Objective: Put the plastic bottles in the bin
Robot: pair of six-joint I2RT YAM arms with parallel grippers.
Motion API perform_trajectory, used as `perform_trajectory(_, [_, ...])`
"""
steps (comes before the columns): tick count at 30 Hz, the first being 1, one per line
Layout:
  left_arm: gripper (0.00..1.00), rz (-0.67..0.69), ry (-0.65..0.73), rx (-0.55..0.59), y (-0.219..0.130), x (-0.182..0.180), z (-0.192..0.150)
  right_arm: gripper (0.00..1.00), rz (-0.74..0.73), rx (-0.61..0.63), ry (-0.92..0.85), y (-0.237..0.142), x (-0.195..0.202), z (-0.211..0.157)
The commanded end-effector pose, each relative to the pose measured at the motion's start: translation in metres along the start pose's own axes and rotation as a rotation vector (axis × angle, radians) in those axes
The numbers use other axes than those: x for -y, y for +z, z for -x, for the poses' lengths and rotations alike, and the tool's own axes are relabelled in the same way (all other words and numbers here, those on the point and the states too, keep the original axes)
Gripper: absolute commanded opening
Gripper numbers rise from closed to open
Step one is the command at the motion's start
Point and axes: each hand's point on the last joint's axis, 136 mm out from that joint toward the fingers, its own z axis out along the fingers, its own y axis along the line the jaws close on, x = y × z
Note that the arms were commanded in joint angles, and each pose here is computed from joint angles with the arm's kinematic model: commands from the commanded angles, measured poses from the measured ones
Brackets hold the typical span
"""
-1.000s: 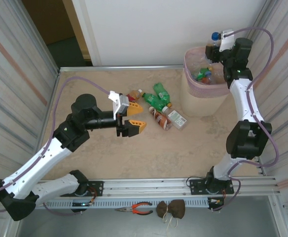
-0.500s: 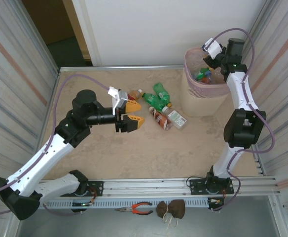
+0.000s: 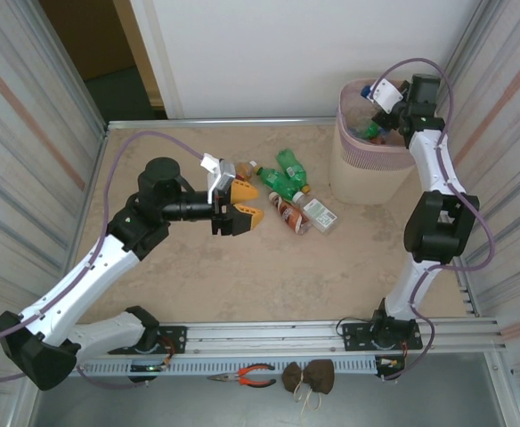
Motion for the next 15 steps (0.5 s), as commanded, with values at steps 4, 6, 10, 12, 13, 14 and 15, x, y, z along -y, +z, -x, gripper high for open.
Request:
perform_trajectory(4, [0.69,-0.028,0.019,0.044,-0.006,0.009,0.013,0.88,0.085,0.104,0.020,-0.059,-0.006,0.034])
perform_trajectory(6, [0.69,-0.028,0.024,0.046,-0.008,0.011,0.013,0.89,0.093,0.145,0.039,-0.077,-0.003,0.045])
perform_trajectory(10, [0.69,-0.026,0.031,0.050,-0.010,0.013,0.013,0.89,0.097,0.241,0.146,-0.104,0.007,0.064])
perform_trajectory(12, [0.69,-0.025,0.029,0.053,-0.010,0.013,0.013,0.89,0.050,0.269,0.280,-0.108,0.024,0.068])
perform_trajectory(13, [0.69,-0.026,0.027,0.053,-0.010,0.013,0.013,0.88,0.036,0.277,0.344,-0.109,0.030,0.069])
perform_trajectory(14, [0.69,-0.022,0.025,0.054,-0.009,0.012,0.012,0.86,0.028,0.282,0.448,-0.108,0.036,0.068])
perform_trajectory(15, [0.69,-0.019,0.023,0.055,-0.009,0.011,0.012,0.84,0.018,0.280,0.508,-0.107,0.041,0.066])
